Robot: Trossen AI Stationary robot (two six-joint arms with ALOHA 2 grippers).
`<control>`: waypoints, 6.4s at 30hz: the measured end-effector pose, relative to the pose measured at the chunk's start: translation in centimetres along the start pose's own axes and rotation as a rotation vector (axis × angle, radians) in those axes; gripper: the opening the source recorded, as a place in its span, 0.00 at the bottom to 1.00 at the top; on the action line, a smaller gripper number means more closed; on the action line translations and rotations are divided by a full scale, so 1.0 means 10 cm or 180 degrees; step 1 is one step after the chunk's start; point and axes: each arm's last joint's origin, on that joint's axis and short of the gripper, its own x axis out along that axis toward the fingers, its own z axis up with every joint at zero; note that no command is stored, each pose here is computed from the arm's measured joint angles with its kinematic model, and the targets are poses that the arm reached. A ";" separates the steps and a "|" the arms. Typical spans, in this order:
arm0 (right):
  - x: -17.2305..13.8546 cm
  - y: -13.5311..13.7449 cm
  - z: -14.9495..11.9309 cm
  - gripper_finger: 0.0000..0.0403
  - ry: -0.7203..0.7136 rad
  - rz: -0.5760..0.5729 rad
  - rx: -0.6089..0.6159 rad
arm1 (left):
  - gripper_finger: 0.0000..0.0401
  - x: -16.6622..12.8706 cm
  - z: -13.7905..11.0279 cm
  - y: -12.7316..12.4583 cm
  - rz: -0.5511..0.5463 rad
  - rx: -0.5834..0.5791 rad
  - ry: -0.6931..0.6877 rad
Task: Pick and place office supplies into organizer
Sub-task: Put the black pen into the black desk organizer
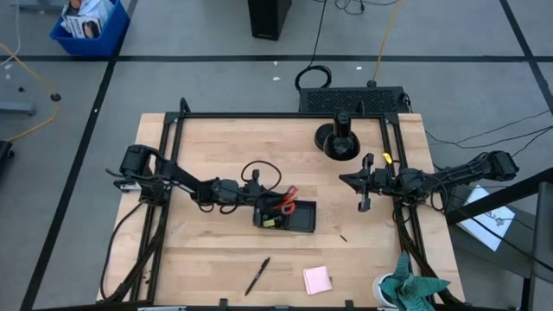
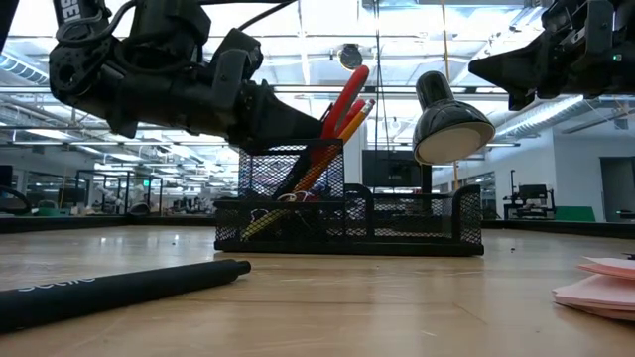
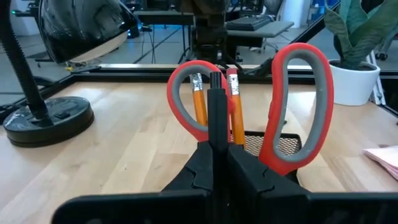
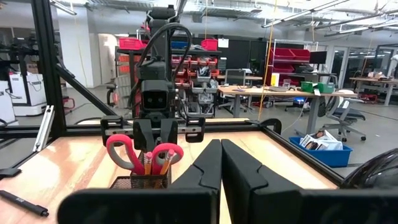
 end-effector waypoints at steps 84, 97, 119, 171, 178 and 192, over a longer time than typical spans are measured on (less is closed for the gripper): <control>0.01 0.01 -0.01 0.00 0.0034 0.0016 0.0141 | 0.63 0.41 0.33 -1.94 0.0975 -0.1621 0.3443; 0.01 0.01 -0.02 0.00 0.0040 0.0017 0.0137 | 0.57 0.51 -0.02 -1.95 0.1027 -0.1611 0.3762; 0.01 0.01 -0.01 0.00 0.0033 0.0018 0.0151 | 0.13 0.44 0.03 -2.37 0.0104 -0.0846 0.3130; 0.01 0.01 0.00 0.00 -0.0008 0.0093 0.0114 | 0.05 -0.15 0.80 -0.35 -0.0097 0.0434 -0.0452; 0.01 0.01 -0.01 0.00 0.0014 0.0094 0.0121 | 0.02 -0.05 0.65 -0.28 -0.0049 0.0429 -0.0329; 0.01 0.01 -0.01 0.00 0.0017 0.0094 0.0132 | 0.04 -0.18 0.38 -0.19 -0.0009 0.0223 -0.0376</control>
